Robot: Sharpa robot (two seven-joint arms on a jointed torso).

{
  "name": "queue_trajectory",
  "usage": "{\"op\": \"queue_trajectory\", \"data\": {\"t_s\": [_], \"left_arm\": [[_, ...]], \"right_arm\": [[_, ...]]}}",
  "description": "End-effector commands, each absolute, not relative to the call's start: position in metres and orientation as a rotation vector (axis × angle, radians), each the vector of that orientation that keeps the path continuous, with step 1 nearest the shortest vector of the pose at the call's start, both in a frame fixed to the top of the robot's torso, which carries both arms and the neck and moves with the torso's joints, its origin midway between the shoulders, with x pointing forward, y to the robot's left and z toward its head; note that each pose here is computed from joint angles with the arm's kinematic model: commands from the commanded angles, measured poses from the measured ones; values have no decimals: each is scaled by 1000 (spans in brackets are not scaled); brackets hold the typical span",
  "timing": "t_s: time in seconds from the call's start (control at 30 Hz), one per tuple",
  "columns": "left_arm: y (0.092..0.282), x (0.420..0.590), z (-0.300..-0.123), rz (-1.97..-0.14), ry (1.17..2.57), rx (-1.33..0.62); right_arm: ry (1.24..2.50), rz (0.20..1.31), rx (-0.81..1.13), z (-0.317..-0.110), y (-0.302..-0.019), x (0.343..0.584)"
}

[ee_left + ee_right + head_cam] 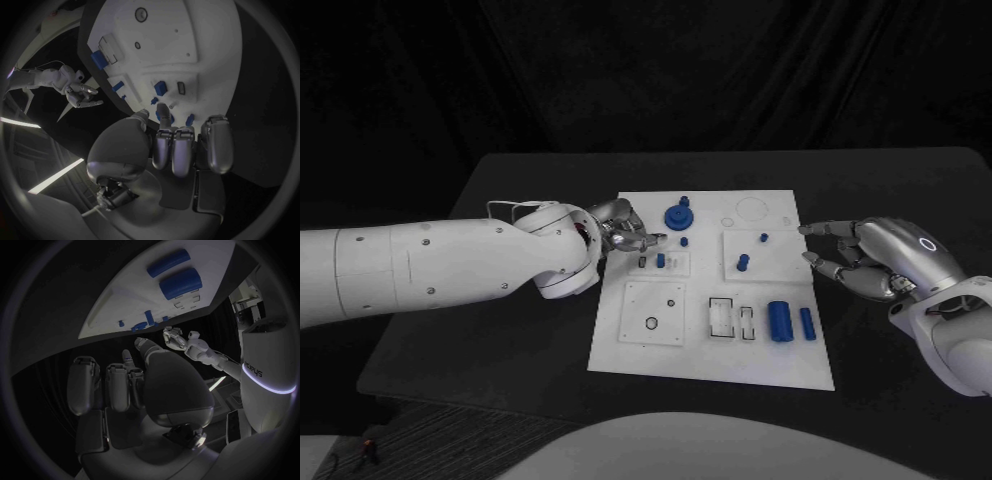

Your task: Assemble the parts on the task board

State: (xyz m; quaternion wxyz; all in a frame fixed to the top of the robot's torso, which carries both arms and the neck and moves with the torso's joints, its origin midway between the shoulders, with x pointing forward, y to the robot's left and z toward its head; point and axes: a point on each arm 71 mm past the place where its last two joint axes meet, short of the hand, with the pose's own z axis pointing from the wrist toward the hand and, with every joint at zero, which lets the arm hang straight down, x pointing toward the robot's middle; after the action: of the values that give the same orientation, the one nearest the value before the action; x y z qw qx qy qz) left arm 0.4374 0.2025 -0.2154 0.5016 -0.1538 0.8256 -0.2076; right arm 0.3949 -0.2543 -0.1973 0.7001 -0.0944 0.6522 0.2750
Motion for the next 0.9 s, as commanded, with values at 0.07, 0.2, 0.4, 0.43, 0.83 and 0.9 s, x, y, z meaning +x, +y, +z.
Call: {"op": "queue_trajectory", "data": {"t_s": [0.07, 0.2, 0.4, 0.43, 0.83, 0.9], "left_arm": [[201, 451, -187, -561, 1894, -319], [204, 466, -170, -523, 1908, -276], [214, 491, -159, -405, 1950, -218], [216, 495, -159, -380, 1963, -212], [228, 530, -178, -204, 2080, -192], [227, 532, -182, -191, 2094, -191]], "right_arm": [[1400, 609, -175, -194, -256, 395], [1406, 605, -174, -195, -256, 396], [1416, 601, -177, -196, -255, 397], [1417, 601, -178, -196, -255, 397], [1404, 605, -173, -196, -254, 397], [1406, 605, -175, -196, -254, 397]]}}
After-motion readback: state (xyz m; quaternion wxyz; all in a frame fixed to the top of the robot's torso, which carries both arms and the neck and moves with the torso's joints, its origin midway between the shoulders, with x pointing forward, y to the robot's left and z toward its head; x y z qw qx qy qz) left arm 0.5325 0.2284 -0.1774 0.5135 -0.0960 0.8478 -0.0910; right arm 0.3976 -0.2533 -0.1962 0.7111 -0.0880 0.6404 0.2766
